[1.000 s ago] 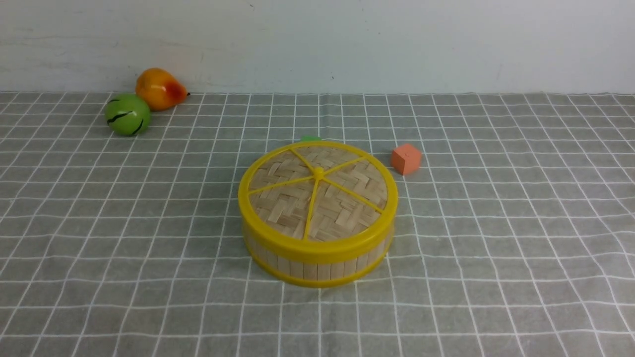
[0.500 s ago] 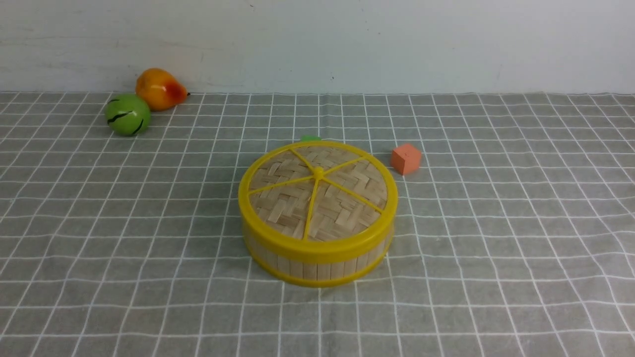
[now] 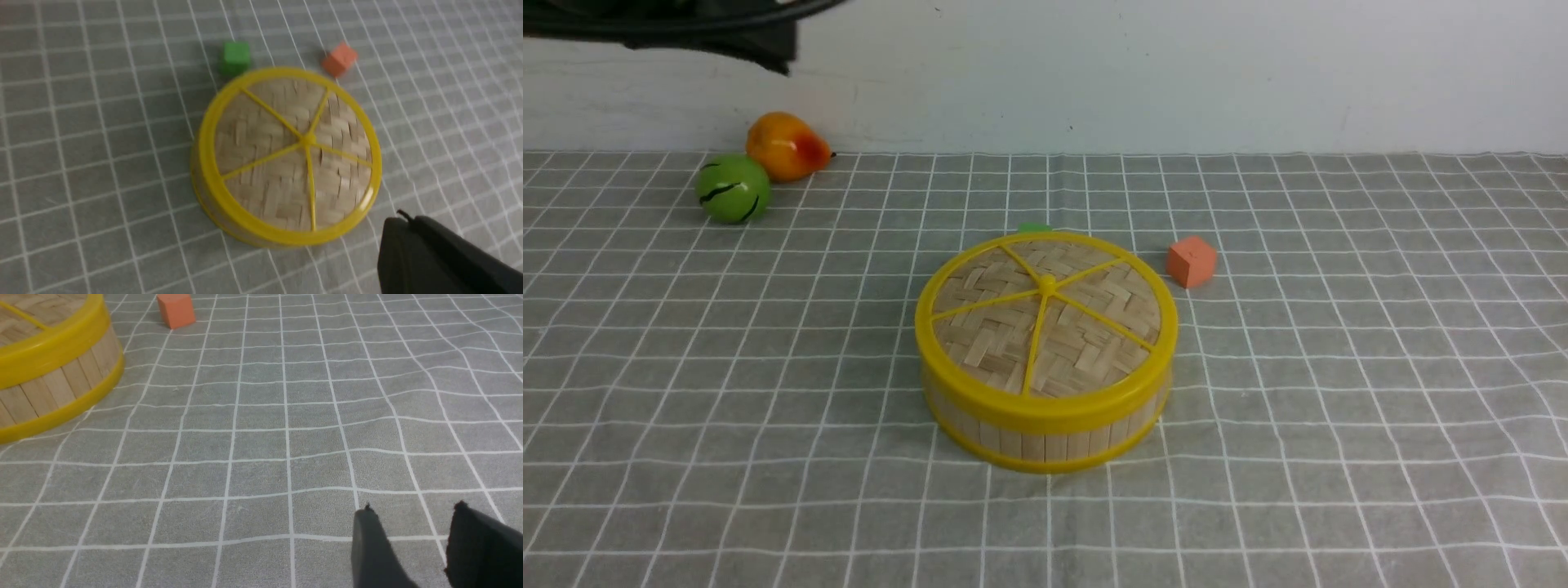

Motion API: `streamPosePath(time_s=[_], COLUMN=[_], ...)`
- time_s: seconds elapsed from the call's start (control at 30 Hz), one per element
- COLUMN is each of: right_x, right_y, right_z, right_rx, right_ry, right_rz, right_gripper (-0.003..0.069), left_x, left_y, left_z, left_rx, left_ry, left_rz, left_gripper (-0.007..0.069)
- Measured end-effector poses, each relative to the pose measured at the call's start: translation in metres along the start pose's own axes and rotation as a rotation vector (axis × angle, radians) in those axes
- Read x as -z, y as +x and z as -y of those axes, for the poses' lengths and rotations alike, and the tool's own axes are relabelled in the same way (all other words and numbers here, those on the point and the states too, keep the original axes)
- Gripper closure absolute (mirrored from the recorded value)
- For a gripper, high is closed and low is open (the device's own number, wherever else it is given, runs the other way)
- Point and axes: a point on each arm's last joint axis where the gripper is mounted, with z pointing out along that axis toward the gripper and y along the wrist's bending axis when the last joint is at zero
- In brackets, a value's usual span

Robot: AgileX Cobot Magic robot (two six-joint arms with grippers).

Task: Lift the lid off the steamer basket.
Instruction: Use the left arm to lift the lid of the steamer

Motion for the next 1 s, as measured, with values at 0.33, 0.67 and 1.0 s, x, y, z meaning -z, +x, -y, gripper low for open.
streamPosePath(time_s=[0.33, 0.67, 1.0], right_x=[0.0, 0.0, 0.0], right_y=[0.0, 0.0, 0.0], right_z=[0.0, 0.0, 0.0], right_rx=[0.0, 0.001, 0.001], right_ry=[0.0, 0.0, 0.0], right_rz=[0.0, 0.0, 0.0], right_gripper=[0.0418, 0.0418, 0.0418], left_x=[-0.13, -0.208, -0.249], left_y=[-0.013, 0.015, 0.023], left_z=[0.062, 0.069, 0.058], left_rx=[-0.244, -0.31, -0.356], left_ry=[-0.184, -0.231, -0.29], left_rz=[-0.157, -0.303, -0.296], left_gripper=[0.0638, 0.0358, 0.0265])
